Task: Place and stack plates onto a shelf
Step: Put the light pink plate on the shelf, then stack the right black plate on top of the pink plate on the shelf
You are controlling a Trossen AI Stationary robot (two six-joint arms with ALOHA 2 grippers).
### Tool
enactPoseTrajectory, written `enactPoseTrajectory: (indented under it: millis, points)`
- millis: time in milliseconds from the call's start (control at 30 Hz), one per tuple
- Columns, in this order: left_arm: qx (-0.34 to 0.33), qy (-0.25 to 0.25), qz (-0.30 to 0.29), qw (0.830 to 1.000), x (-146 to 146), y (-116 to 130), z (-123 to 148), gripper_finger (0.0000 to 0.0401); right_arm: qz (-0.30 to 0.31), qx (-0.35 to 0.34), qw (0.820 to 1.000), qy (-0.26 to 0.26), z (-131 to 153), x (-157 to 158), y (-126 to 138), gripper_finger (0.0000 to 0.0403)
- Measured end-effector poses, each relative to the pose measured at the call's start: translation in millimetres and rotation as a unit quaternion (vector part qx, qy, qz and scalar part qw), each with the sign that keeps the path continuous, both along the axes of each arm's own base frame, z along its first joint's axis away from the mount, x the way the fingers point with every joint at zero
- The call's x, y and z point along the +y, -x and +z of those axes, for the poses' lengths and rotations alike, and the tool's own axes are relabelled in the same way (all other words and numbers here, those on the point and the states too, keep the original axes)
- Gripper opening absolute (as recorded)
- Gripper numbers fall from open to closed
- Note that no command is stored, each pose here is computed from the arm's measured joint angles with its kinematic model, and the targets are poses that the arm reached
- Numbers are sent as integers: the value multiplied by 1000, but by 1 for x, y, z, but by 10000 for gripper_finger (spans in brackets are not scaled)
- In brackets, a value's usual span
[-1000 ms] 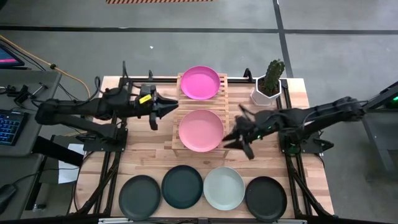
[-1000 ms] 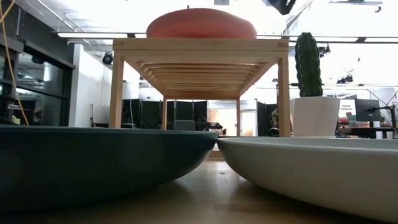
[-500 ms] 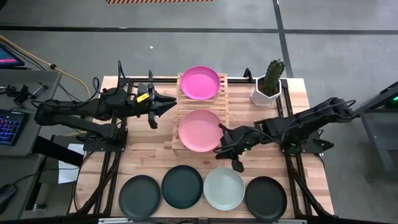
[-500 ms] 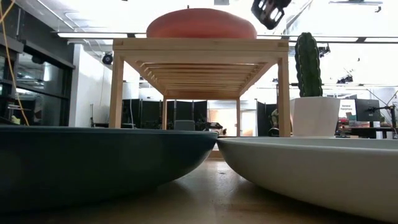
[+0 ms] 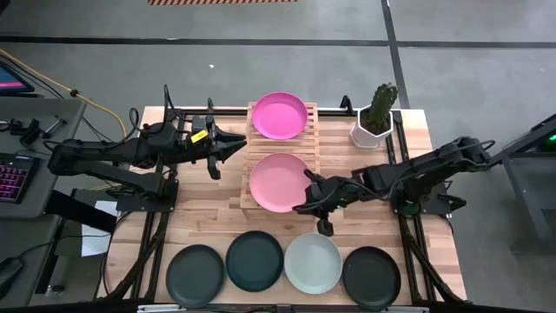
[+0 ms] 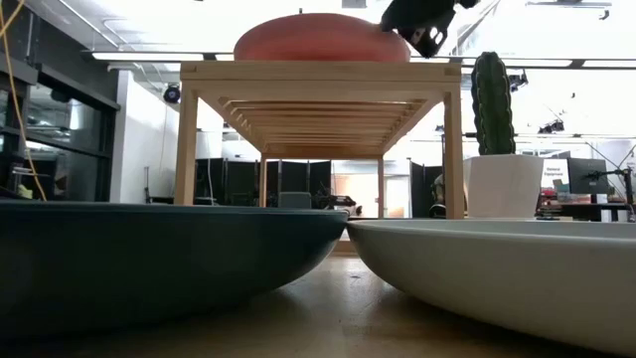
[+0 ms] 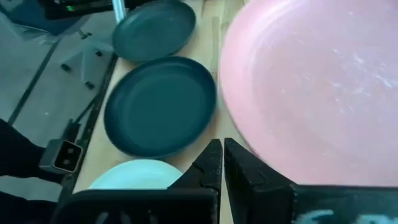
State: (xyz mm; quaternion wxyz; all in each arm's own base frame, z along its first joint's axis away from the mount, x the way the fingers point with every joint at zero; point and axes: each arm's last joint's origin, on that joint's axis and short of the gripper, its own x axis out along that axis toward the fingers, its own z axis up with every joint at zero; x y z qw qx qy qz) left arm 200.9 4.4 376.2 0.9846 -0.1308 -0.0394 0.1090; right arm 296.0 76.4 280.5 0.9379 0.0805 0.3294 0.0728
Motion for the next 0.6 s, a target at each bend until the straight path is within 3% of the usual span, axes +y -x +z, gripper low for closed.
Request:
enactPoseTrajectory:
  millis: [300, 600]
  points:
    - [0, 0, 0, 1000, 0, 0, 0, 74, -32, 12, 999, 10, -2, -15, -2, 0]
    - [0, 0, 5, 1000, 0, 0, 0, 74, 3, 38, 999, 2, 24, -13, 14, 0]
